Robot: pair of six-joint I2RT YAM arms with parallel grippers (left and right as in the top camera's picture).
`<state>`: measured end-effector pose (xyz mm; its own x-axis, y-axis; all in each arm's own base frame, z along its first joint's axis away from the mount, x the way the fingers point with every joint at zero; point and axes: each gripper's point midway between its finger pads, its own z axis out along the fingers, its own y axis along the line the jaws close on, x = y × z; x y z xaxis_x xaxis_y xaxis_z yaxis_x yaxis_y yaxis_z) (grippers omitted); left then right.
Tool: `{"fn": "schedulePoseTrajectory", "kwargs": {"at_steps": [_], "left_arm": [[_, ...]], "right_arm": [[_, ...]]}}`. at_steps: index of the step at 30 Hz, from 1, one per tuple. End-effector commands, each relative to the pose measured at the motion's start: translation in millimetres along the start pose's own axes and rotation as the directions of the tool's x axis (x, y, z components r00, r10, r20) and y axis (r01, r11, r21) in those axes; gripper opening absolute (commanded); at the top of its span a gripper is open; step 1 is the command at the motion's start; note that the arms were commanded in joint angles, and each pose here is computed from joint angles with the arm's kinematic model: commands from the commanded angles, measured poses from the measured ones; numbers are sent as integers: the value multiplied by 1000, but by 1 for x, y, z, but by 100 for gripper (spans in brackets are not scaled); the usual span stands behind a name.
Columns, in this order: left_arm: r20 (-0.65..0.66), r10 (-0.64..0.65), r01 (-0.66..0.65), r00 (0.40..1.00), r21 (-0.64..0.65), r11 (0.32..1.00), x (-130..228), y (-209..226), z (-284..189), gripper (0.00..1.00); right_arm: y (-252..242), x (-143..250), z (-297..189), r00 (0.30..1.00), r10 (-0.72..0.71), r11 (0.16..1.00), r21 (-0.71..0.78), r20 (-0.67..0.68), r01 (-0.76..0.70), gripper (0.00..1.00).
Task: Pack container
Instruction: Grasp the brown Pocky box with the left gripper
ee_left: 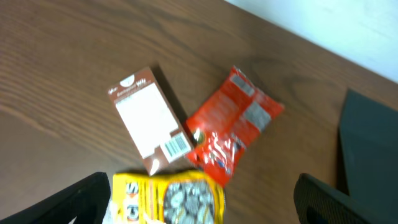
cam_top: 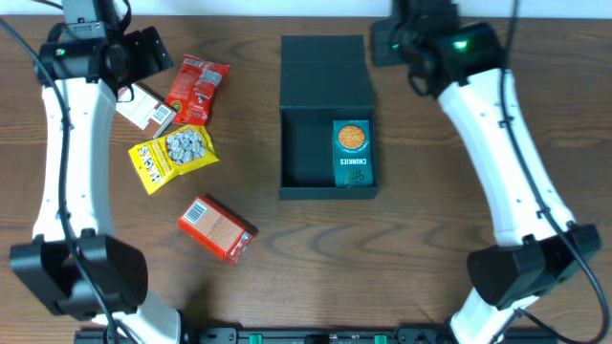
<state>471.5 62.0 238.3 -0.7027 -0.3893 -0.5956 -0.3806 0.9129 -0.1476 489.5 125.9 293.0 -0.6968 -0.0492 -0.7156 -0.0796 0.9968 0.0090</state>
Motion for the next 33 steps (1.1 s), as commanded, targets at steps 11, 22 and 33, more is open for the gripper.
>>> {"fn": "schedulePoseTrajectory", "kwargs": {"at_steps": [11, 22, 33], "left_arm": [[78, -171, 183, 982, -189, 965, -17, 66, 11, 95], [-2, -463, 458, 887, -132, 879, 1, 73, 99, 95], [-153, -468, 458, 870, -97, 884, 34, 54, 136, 84]], "right_arm": [[-122, -24, 4, 943, 312, 934, 144, 116, -326, 84], [-112, 22, 5, 943, 322, 940, 148, -80, -308, 99], [-111, 33, 3, 932, 342, 933, 163, -120, -322, 99]]}}
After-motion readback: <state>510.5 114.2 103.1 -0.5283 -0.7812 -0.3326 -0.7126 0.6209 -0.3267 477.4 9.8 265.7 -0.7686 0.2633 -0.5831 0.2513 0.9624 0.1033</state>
